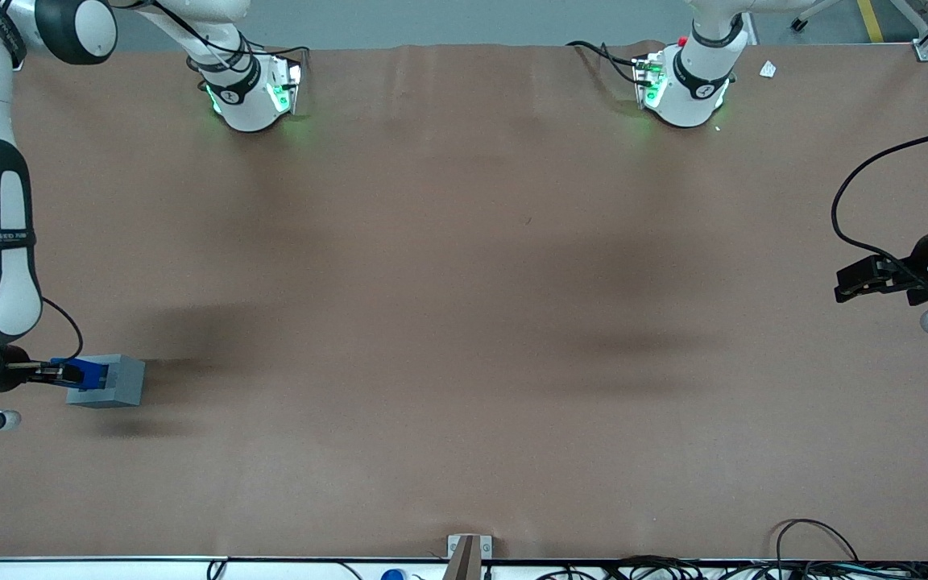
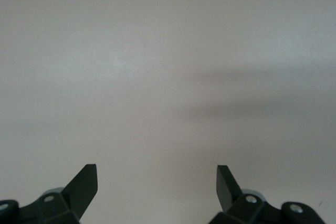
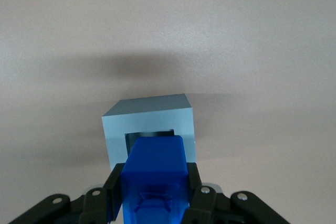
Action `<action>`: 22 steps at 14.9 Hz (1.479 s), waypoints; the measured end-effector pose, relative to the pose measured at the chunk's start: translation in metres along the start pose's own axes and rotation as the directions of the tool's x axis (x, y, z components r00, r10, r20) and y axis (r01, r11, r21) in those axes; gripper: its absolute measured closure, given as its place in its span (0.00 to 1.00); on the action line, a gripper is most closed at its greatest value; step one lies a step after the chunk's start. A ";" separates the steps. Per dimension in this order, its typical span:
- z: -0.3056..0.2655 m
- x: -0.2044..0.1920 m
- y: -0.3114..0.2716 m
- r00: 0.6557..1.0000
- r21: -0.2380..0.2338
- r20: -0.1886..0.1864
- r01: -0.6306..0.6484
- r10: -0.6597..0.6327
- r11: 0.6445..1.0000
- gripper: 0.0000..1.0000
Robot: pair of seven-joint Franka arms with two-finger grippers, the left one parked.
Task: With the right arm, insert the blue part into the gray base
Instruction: 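Lower the blue block into the gray base's square opening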
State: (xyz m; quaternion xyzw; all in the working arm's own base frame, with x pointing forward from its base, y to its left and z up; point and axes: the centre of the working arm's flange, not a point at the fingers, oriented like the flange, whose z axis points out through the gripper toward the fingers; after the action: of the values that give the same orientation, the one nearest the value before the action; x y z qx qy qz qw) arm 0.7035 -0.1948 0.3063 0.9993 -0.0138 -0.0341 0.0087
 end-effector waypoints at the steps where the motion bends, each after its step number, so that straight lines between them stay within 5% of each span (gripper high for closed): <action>1: 0.000 0.000 -0.001 1.000 0.001 0.000 0.001 -0.001 1.000 0.49; 22: 0.001 0.009 -0.007 1.000 0.001 -0.013 0.013 -0.013 1.000 0.49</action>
State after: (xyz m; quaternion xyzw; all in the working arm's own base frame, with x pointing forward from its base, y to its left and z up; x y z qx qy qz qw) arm 0.7128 -0.1880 0.3045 0.9996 -0.0072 -0.0278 0.0079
